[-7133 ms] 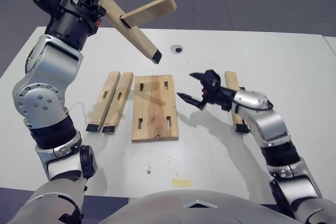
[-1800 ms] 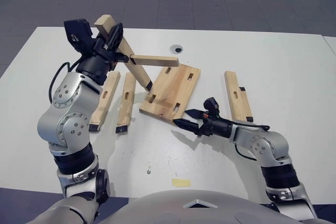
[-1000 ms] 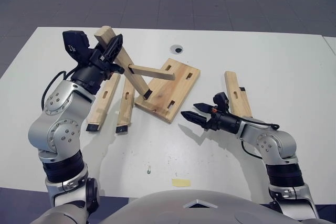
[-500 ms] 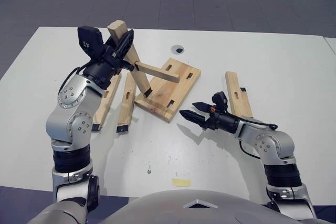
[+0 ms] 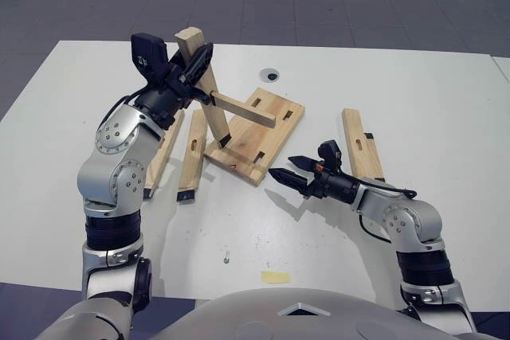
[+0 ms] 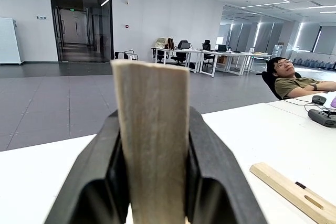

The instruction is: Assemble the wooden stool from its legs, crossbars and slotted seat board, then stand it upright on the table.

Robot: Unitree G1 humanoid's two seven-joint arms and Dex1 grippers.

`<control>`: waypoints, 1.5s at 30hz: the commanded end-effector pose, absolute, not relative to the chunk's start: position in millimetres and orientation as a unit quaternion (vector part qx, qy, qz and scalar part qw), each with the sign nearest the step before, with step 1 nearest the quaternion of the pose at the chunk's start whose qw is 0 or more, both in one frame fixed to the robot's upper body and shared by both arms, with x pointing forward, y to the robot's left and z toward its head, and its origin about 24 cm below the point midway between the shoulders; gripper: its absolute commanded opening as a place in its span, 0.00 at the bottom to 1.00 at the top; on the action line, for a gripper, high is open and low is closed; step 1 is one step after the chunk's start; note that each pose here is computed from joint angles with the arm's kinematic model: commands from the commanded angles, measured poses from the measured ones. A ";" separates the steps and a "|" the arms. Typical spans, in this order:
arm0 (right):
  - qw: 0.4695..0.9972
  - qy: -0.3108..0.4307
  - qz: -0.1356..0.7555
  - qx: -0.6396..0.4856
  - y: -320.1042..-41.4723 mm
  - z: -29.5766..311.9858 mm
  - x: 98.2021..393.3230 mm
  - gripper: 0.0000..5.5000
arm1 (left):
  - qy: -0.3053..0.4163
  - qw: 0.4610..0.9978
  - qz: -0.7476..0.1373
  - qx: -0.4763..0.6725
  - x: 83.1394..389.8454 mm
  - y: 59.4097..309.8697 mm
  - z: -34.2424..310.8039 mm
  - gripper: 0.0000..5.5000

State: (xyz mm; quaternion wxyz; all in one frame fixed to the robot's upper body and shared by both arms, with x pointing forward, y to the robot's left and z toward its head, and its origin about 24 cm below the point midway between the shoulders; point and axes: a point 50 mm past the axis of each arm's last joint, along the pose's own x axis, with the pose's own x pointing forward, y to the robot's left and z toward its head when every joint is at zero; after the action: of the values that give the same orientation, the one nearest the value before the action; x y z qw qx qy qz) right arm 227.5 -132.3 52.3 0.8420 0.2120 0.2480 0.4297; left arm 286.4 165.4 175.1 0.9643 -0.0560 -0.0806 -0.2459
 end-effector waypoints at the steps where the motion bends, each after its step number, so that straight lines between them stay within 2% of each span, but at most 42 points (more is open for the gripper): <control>1: 0.845 0.249 0.424 0.209 -131.7 50.6 227.4 0.98 | -0.045 0.969 -0.238 -0.048 289.7 165.6 164.4 0.18; 19: 0.846 0.249 0.422 0.211 -129.0 47.8 226.9 0.98 | -0.105 0.964 -0.242 -0.046 292.1 162.6 204.7 0.18; 27: 0.848 0.248 0.418 0.211 -130.6 47.5 227.2 0.98 | -0.079 0.970 -0.222 -0.062 286.1 169.3 189.6 0.18; 37: 0.849 0.248 0.415 0.210 -131.7 48.0 228.9 0.98 | -0.071 0.971 -0.206 -0.097 293.9 167.2 178.0 0.18; 45: 0.851 0.250 0.414 0.206 -134.1 48.2 229.8 0.98 | -0.040 0.979 -0.183 -0.080 271.0 174.7 159.9 0.18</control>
State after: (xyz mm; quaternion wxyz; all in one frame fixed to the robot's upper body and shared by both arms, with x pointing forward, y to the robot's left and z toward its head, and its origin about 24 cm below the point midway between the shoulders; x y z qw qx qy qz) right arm 228.9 -131.2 48.4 0.8475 0.2128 0.2464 0.4193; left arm 279.1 168.6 175.7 0.9723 -0.0855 -0.0797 -0.2022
